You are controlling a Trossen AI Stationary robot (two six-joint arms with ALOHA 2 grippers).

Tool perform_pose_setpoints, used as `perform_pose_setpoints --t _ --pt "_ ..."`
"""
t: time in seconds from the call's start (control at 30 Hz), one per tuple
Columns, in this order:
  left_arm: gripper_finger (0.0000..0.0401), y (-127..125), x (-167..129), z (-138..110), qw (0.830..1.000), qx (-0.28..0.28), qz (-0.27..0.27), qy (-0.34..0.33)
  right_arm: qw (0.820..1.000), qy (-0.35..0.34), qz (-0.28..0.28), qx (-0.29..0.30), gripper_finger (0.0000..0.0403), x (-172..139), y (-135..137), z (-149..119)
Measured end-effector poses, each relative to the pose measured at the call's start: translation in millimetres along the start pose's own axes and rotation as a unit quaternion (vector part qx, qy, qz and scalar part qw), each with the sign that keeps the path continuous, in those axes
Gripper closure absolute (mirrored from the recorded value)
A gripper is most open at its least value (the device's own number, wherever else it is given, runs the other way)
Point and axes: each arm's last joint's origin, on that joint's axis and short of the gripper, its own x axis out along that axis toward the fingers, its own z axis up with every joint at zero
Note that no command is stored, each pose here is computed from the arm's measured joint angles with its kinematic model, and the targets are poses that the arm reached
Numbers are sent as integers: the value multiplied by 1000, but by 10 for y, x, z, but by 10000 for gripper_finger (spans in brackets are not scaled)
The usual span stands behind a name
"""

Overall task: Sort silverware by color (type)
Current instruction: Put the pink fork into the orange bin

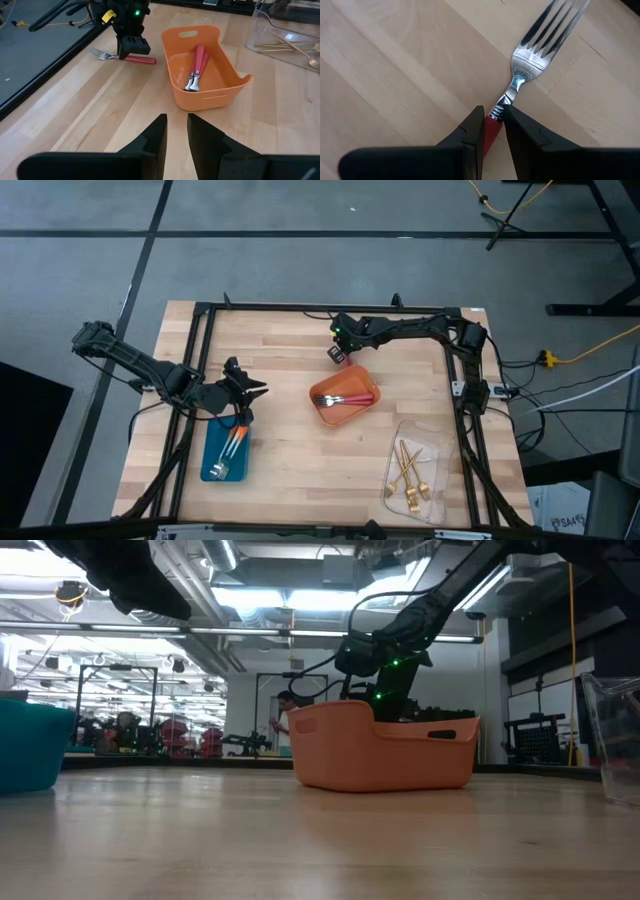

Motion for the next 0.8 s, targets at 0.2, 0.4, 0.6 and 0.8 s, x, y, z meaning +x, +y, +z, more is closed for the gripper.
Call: perform_pose_setpoints --t 0.2,0.4,0.6,0.8 --pt "332 0 0 0 1000 0 0 0 1000 2 6 0 331 4 5 -3" --pt "332 0 0 0 1000 0 0 0 999 -1 45 2 331 -52 61 118" --pt "332 0 0 0 1000 0 0 0 998 -31 60 5 331 -155 114 301" --pt "332 0 0 0 1000 0 0 0 998 -37 57 6 331 -181 116 335"
